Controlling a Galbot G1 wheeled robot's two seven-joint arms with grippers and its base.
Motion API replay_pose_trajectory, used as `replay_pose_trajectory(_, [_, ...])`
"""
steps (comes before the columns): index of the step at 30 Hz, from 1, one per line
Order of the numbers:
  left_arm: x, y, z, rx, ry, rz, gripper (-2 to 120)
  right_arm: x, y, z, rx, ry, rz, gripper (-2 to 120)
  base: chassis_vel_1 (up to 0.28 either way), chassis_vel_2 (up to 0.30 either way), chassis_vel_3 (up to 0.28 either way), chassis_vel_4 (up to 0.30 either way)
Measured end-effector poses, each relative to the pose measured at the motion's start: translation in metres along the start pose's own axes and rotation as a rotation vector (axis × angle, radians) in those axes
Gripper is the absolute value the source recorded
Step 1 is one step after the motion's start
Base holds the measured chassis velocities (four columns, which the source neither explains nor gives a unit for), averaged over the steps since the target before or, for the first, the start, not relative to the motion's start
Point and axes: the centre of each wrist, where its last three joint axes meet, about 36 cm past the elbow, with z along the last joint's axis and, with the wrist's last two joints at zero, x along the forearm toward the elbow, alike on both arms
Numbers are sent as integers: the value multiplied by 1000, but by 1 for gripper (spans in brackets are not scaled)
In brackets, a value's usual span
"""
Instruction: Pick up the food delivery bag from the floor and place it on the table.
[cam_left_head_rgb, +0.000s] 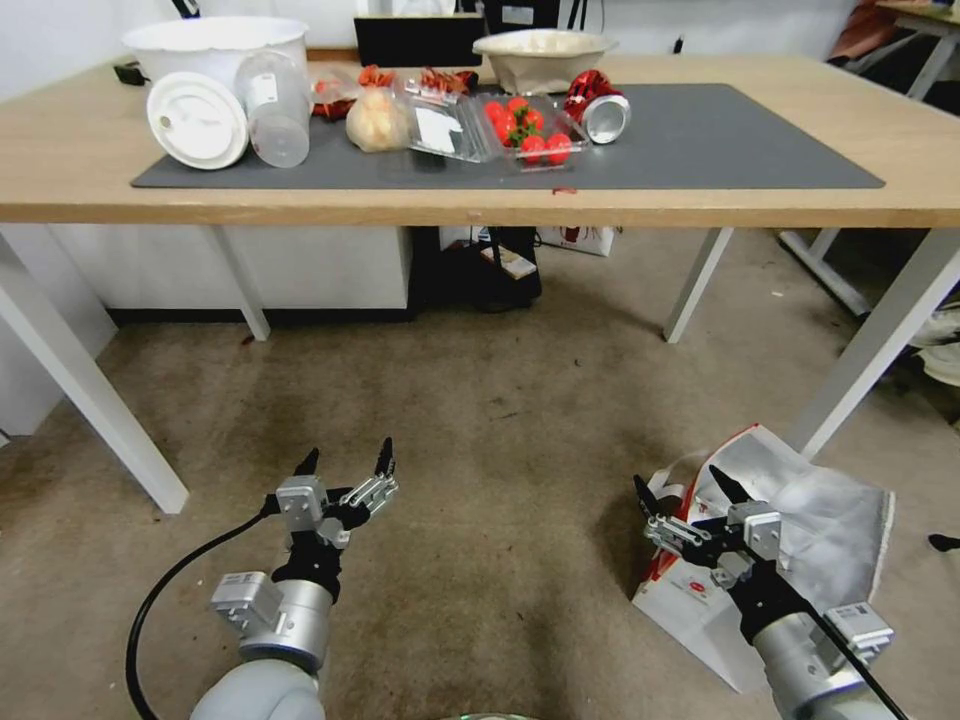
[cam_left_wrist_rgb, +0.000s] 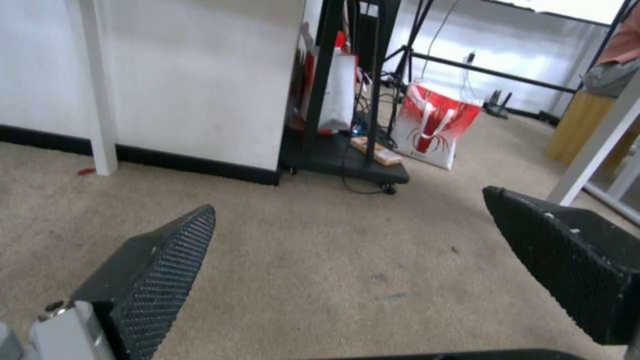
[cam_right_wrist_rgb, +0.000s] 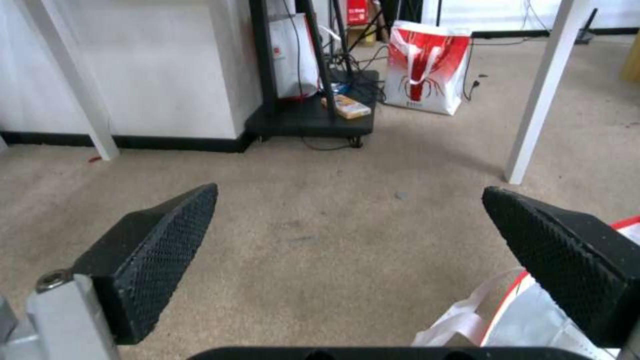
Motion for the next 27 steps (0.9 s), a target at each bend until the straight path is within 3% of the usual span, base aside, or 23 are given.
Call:
replay_pose_trajectory(22, [-2,2,6,10,-18,2,100,0,-2,-3,4,-6,14,100,0,0,0,0])
replay_pose_trajectory(25, [-2,4,4,1,-28,27,100,3,-28,-49,24,-51,151,100,0,0,0,0])
replay_pose_trajectory(27, [-2,4,4,-1,-29,30,100,4,-41,-62,42,-40,193,100,0,0,0,0])
